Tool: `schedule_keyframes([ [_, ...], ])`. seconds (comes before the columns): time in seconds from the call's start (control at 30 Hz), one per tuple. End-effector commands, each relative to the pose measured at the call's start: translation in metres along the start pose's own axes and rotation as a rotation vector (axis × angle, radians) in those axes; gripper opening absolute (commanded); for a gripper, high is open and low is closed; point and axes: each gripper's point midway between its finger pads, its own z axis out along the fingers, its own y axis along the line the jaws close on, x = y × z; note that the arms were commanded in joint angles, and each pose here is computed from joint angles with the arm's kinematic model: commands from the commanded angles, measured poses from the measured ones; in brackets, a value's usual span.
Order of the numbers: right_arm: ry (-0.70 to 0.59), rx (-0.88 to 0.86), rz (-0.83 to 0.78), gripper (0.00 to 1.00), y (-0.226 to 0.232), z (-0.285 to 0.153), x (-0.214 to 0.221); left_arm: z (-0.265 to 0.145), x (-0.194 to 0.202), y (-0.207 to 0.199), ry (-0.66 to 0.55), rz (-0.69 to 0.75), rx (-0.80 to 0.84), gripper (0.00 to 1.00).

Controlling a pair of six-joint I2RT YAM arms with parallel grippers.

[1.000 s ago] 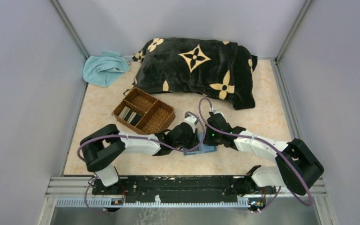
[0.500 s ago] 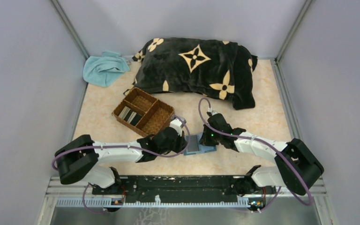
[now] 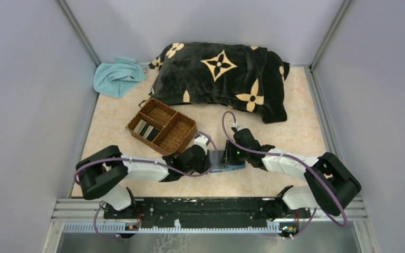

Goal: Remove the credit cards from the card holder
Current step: Remove the credit card from the card holder.

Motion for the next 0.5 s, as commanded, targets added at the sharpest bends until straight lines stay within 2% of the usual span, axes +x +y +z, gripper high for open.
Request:
schedule_keyframes([
  [0.0,-0.025,-0.037,0.004,0.37,0.005,0.002,-0.005,0.013,0.012,0.000,0.042,0.004,-0.011,0.00],
  [0.13,-0.020,-0.053,0.004,0.40,0.007,0.003,-0.003,0.014,0.019,0.001,0.055,-0.005,-0.004,0.00],
  [0.27,-0.031,-0.113,0.001,0.26,0.018,0.000,-0.006,0.012,0.021,0.002,0.058,-0.009,-0.005,0.00],
  [0.47,-0.025,-0.066,-0.024,0.25,0.012,0.001,-0.009,0.006,0.009,-0.002,0.027,-0.012,0.007,0.00],
])
